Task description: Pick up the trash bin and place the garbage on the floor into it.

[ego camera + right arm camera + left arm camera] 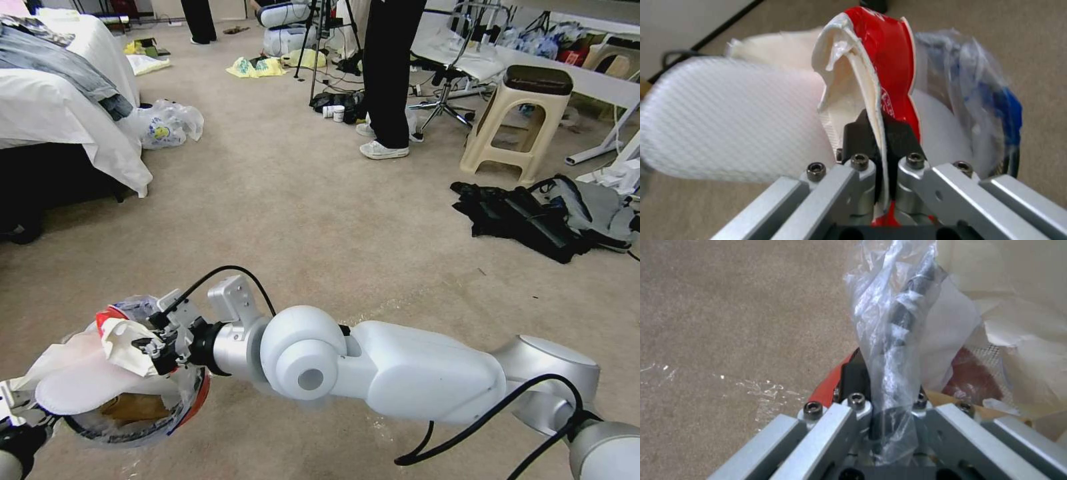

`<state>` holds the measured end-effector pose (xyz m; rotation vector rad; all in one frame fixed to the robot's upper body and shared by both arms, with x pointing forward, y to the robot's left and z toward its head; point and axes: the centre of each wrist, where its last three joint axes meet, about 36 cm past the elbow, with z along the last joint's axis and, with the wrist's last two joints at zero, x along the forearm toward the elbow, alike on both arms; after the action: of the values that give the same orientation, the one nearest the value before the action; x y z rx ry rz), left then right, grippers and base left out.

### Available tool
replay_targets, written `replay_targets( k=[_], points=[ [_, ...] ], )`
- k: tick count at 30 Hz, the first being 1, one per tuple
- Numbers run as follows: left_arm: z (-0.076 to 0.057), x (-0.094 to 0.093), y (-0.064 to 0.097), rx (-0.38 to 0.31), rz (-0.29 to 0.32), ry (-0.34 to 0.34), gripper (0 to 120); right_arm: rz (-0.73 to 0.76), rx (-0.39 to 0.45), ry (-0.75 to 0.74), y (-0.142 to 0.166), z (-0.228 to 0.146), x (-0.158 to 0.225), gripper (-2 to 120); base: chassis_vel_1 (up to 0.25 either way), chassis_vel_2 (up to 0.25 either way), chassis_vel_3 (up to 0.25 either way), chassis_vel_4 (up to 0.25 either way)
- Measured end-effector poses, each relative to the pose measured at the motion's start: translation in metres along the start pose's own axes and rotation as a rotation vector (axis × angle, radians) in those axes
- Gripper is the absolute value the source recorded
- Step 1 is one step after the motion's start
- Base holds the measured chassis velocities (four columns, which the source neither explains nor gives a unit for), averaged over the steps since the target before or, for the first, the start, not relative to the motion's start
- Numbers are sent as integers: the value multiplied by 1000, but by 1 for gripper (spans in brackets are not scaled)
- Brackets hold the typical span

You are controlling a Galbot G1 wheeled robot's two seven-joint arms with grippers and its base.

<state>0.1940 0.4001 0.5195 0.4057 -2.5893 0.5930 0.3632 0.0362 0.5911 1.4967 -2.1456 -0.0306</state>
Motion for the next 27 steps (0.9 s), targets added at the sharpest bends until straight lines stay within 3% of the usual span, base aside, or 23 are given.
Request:
replay_targets(
  k=[27],
  points=[
    [3,2,-1,8,1,5,1,38,29,4,-16,20,-15,0,0,0,0,0]
  ],
)
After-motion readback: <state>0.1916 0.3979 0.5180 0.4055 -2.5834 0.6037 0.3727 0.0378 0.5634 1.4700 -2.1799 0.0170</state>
